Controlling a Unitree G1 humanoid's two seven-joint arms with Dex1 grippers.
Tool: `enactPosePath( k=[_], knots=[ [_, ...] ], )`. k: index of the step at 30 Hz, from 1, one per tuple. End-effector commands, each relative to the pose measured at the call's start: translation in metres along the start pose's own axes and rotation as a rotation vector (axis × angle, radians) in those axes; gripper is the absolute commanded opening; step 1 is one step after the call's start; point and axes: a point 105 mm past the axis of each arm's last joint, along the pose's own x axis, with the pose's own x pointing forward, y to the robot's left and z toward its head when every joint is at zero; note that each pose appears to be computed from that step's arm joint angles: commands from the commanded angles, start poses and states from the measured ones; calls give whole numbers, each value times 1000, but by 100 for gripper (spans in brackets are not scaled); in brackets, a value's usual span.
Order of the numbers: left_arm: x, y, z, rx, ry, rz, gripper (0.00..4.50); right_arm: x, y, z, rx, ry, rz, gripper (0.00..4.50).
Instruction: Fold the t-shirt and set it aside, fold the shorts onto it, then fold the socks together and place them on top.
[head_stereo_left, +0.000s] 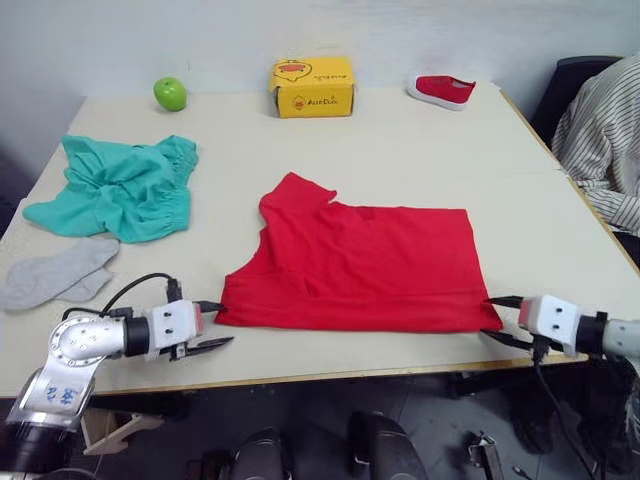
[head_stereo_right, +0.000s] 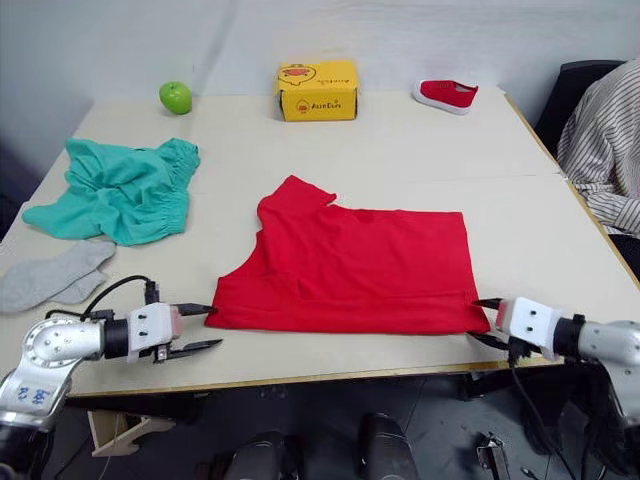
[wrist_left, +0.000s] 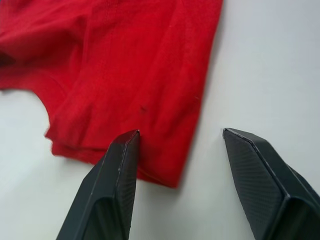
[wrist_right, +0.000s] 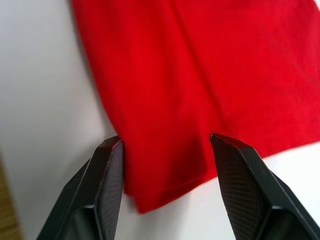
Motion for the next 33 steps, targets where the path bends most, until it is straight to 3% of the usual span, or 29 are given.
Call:
enactPosePath(
  k=[1,3,7,9,14,22,33],
  knots=[
    [8,-8,-29,-46,122,-31,183,10,8,-14,32,52,44,229],
    [10,-5,-29,-45,120,-40,147,11,6,-14,32,53,57,195],
    [3,-10,-31,-54,121,-76,18,6,6,-9,20,35,87,52],
    [0,-14,-30,-58,118,-81,0,3,8,-8,21,32,94,4],
    [-17,-40,-18,-120,115,-78,0,-13,16,-8,59,61,112,4],
    [-31,-66,1,-287,173,45,0,-26,37,-9,148,137,95,4],
    [-28,-99,17,-391,197,47,0,-23,56,-6,151,137,92,4]
  ],
)
